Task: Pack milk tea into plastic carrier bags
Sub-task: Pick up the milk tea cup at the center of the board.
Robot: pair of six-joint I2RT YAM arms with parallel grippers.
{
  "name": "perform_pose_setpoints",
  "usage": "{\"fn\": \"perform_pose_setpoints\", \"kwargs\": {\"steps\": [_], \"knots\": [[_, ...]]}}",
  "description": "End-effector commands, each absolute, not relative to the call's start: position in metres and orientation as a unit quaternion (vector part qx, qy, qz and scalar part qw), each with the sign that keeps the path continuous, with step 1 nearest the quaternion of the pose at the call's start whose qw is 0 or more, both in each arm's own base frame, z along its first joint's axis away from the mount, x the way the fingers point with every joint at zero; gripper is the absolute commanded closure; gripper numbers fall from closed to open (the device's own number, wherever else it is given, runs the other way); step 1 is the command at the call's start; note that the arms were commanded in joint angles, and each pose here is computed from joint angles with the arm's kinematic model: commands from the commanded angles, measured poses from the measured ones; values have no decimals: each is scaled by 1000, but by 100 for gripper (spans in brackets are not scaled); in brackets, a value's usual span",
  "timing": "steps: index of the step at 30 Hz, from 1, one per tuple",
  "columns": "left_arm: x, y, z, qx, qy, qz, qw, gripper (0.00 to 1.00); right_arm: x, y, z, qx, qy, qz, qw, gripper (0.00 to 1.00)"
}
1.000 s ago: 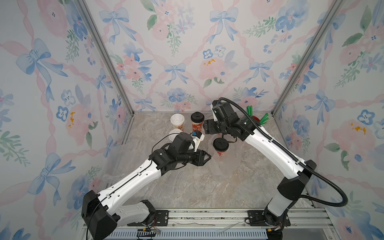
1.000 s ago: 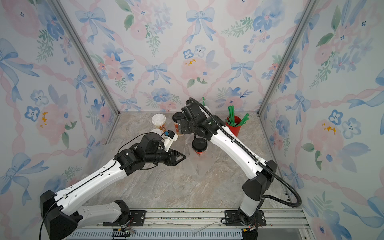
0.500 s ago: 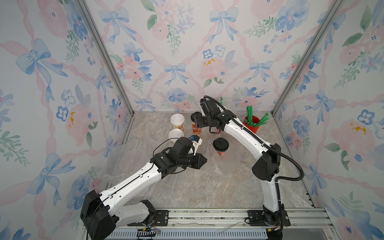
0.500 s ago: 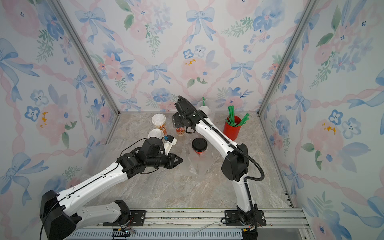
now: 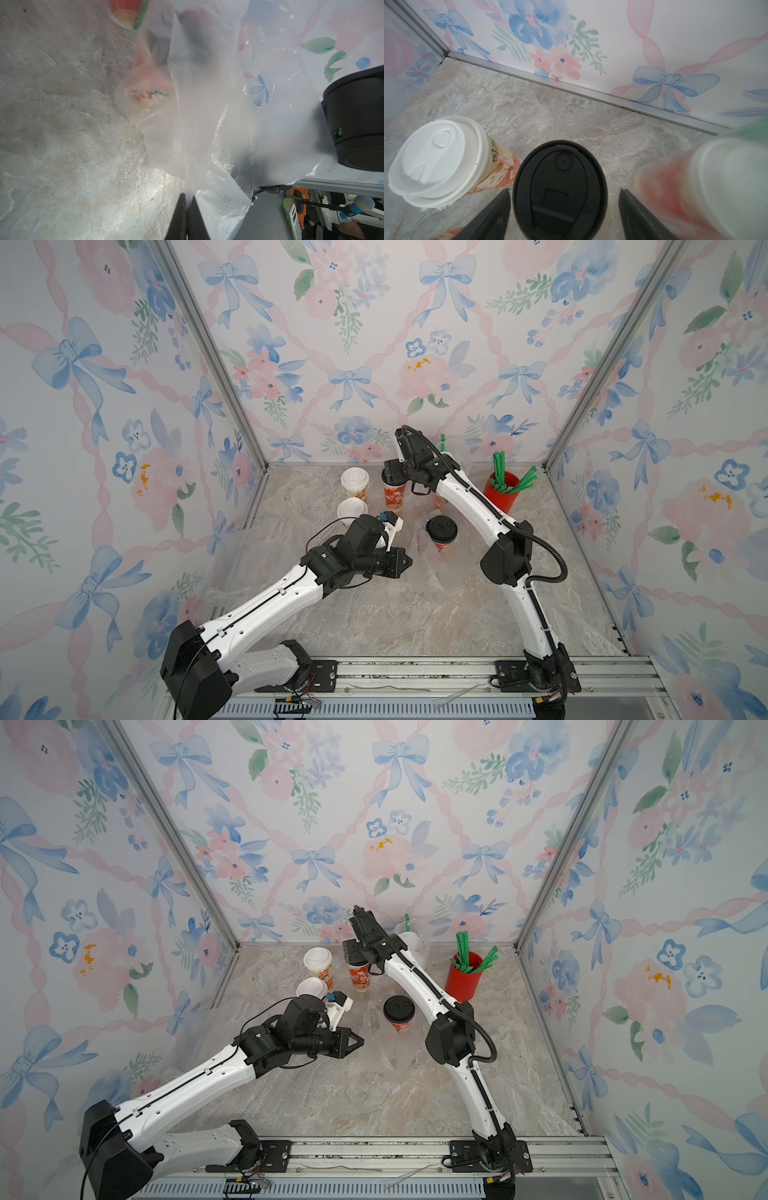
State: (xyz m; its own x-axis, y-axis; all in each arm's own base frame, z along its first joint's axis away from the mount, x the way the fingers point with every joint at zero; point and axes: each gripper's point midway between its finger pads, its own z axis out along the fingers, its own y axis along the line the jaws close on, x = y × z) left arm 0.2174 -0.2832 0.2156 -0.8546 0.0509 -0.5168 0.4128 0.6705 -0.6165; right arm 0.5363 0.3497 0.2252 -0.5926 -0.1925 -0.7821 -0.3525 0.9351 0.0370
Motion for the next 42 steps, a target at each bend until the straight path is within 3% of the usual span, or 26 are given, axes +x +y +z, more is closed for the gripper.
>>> {"fn": "perform_pose_setpoints", "kwargs": {"steps": [1,21,30,37,42], "knots": [[221,-284,217,123,882,-389,237,94,541,352,224,-165,884,101,425,16],[221,-283,220,118,881,-392,238,96,555,361,202,-169,884,105,423,12],[220,-281,220,116,881,-391,241,96,552,360,193,-182,887,92,414,19],[219,-279,221,114,880,-392,243,97,546,362,199,-202,882,62,421,14],[219,-278,221,113,880,-392,243,97,544,359,199,-197,886,59,416,17]]}}
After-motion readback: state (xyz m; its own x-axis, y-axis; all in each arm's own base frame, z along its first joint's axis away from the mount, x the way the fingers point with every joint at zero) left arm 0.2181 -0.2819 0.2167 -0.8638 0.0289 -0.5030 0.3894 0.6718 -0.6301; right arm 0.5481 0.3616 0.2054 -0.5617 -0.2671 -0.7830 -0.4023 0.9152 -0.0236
